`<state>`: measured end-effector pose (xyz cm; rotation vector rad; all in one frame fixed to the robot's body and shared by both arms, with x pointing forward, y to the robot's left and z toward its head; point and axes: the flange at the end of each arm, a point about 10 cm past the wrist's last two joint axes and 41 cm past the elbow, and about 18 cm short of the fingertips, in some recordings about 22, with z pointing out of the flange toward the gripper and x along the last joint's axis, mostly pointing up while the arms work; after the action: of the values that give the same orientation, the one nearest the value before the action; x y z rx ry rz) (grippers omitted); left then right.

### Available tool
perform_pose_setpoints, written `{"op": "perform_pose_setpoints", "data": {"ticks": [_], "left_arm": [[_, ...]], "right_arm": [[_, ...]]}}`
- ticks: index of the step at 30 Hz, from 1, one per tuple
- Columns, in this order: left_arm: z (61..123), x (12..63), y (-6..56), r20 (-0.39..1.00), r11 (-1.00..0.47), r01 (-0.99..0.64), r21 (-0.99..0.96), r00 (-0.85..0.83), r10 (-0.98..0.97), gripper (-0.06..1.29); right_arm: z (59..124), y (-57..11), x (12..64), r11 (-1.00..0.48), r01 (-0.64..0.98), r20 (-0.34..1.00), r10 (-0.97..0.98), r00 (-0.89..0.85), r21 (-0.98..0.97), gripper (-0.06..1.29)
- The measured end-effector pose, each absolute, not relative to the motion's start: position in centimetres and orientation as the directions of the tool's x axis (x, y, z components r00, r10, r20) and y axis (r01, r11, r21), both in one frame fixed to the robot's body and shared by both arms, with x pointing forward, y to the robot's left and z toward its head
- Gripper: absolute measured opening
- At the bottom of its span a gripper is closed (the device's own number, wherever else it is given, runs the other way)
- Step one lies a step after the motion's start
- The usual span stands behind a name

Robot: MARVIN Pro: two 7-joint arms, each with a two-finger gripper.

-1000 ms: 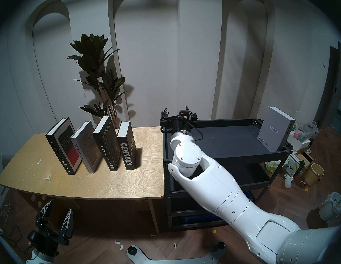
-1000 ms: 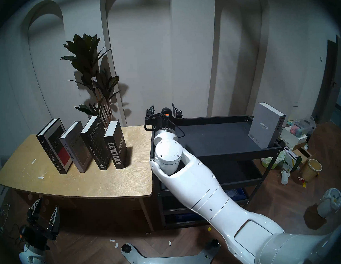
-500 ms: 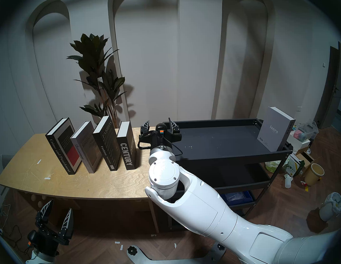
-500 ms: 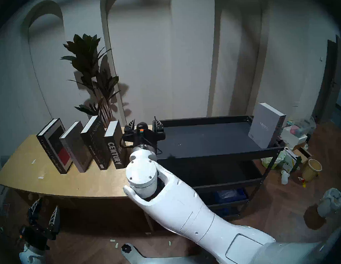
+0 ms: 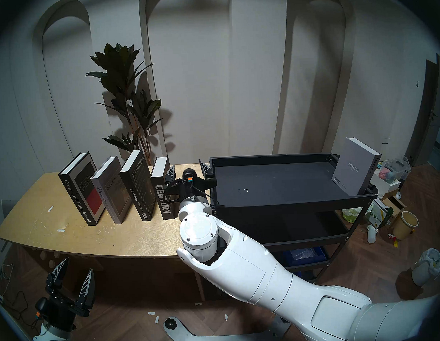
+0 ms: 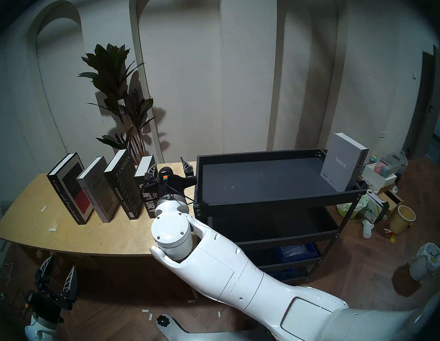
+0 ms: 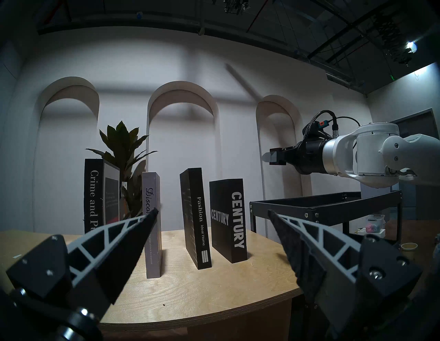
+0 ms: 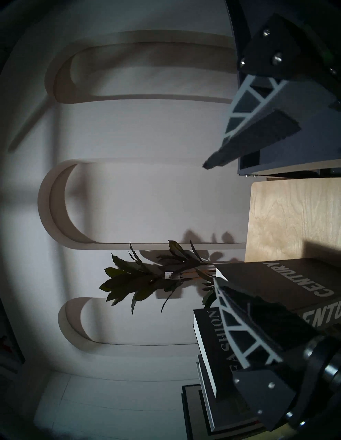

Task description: Move the books from the display table onto the shelf, standing them upright with spines facing out and tallest at one end

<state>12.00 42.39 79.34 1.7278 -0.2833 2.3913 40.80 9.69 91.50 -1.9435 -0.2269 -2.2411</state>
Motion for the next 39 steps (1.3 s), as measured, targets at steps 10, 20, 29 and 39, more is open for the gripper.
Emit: {"op": "perform_pose_setpoints", "data": {"ticks": [10, 20, 29, 39], "left_arm": [[79.3, 12.0, 42.4, 0.95, -0.966, -0.253, -0.05, -0.31, 0.032, 1.26], [79.3, 12.0, 42.4, 0.95, -0.966, -0.253, -0.05, -0.31, 0.032, 1.26], [79.3, 12.0, 42.4, 0.95, -0.966, -0.254, -0.05, -0.31, 0.032, 1.26], [79.3, 12.0, 42.4, 0.95, -0.966, -0.254, -0.05, -0.31, 0.032, 1.26]], "right_arm": [[91.9, 12.3, 40.1, -0.966, 0.259, 0.985, -0.051, -0.165, -0.006, 1.22], [91.6, 13.4, 39.9, -0.972, 0.232, 0.982, -0.08, -0.169, -0.039, 1.22], [90.2, 14.3, 40.8, -0.975, 0.22, 0.986, -0.053, -0.155, -0.018, 1.22], [90.2, 16.9, 41.1, -0.964, 0.264, 0.986, -0.034, -0.162, 0.01, 1.22]]}}
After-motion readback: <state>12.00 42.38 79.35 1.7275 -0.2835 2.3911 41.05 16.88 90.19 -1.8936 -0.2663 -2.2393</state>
